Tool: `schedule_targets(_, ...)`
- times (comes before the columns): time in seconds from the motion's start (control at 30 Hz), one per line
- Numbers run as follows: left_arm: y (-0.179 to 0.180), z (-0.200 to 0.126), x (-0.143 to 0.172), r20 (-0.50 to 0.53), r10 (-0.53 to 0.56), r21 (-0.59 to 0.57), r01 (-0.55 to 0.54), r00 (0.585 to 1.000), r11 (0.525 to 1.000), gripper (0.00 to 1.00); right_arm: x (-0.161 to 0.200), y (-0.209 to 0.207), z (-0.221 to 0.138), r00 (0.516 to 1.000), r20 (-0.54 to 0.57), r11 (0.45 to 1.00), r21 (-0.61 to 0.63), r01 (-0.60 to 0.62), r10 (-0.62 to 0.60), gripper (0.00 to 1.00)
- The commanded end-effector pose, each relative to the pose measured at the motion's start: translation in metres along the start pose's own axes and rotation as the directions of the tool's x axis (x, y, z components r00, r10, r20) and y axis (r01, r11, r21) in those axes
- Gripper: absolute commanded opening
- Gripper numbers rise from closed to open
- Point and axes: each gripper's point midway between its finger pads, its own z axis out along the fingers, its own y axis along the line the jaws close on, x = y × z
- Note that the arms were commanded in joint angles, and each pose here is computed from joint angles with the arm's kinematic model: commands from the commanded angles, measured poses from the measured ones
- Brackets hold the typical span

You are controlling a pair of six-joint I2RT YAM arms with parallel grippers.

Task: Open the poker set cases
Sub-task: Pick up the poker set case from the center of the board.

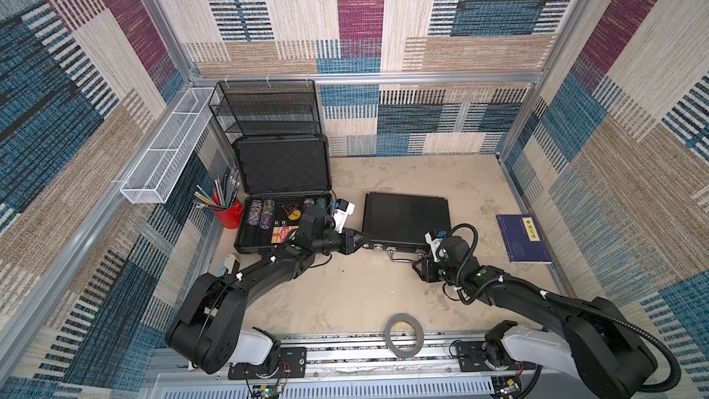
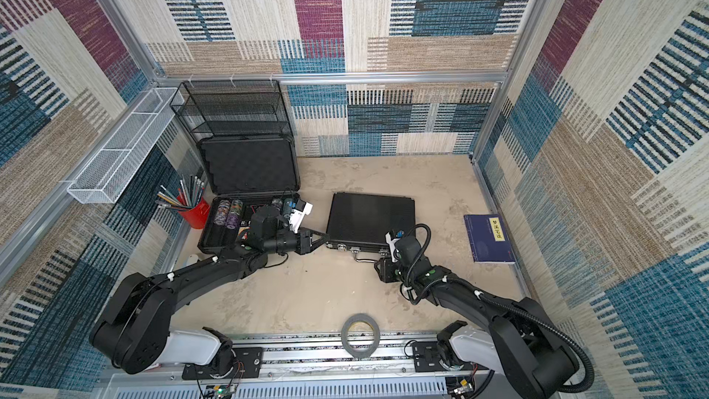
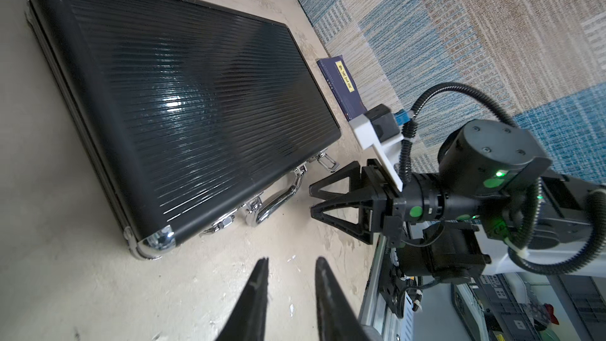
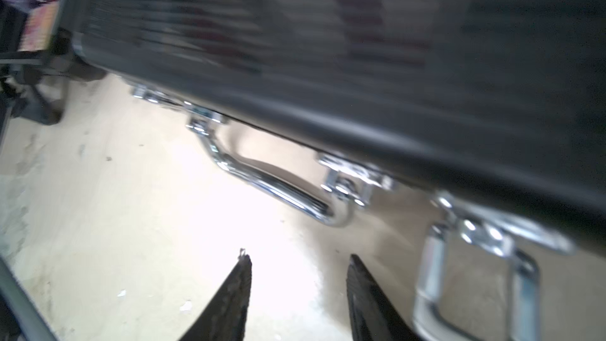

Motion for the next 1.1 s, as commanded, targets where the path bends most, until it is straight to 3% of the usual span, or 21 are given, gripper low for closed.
schedule_targets(0.0,0.0,-0.001,-0.003,0.006,0.023,-0.011,-0.023,1.0,1.0,0.27,-0.022,-0.003,-0.004,0.985,0.14,0.995,0.002,-0.099,0.097,0.5)
schedule_targets(0.13,0.001,0.001,-0.003,0.003,0.024,-0.013,-0.024,1.0,1.0,0.27,-0.027,-0.014,-0.006,0.975,0.196,0.992,0.043,-0.116,0.106,0.52)
schedule_targets(0.43,0.003,0.003,-0.006,-0.007,0.019,-0.02,-0.019,1.0,1.0,0.27,-0.032,-0.002,0.005,0.97,0.217,0.994,-0.043,-0.101,0.108,0.52)
schedule_targets(0.67,0.004,0.003,-0.006,-0.007,0.018,-0.028,-0.019,1.0,0.999,0.27,-0.028,-0.006,0.011,0.964,0.226,0.99,-0.046,-0.131,0.138,0.44)
schedule_targets(1.07,0.005,0.0,0.0,-0.01,0.013,-0.035,-0.013,1.0,0.999,0.27,-0.041,-0.003,0.006,0.923,0.346,0.986,-0.063,-0.157,0.17,0.3)
